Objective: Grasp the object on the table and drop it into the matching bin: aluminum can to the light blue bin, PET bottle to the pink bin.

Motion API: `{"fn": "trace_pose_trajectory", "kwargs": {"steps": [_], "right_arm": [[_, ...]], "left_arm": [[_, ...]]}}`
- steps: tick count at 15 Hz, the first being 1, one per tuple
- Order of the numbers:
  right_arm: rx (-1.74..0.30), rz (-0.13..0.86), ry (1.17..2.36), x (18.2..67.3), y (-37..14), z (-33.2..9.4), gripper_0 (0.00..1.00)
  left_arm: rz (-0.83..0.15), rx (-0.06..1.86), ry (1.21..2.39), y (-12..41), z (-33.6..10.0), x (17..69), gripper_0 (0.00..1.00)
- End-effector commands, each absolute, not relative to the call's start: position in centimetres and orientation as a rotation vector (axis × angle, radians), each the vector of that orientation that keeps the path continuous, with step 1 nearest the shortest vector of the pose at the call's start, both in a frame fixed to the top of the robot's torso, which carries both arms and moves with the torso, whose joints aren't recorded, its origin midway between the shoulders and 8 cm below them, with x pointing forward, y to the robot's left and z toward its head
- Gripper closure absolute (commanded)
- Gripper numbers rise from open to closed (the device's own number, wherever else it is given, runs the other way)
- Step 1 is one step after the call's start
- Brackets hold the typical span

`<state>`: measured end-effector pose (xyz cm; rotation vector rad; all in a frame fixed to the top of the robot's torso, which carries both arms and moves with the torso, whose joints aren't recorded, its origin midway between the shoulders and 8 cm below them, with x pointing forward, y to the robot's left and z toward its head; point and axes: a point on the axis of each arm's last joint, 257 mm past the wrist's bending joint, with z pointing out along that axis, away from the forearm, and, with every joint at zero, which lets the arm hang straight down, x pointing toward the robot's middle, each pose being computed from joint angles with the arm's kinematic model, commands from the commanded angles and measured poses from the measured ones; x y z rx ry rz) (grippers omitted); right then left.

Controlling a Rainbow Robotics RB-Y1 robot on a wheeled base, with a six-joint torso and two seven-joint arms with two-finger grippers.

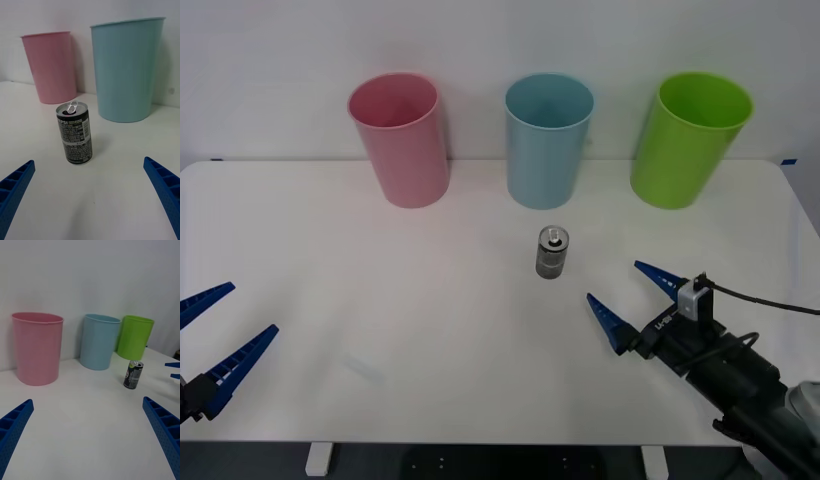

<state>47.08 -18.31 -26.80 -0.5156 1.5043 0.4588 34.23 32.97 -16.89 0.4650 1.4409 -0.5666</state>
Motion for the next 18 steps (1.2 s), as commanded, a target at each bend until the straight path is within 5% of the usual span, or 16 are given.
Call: {"fn": "trace_pose_trajectory", "kwargs": {"steps": [1,18], "right_arm": [[-0.512,0.446,1.518,48.7,-17.3,-27.7,0.00],[-0.513,0.405,1.571,55.9,-9.3,-29.2,0.00]], "left_arm": [[-0.567,0.465,1.441,33.0,-16.9,34.2,0.00],[-0.567,0.465,1.441,33.0,-16.9,34.2,0.00]]}}
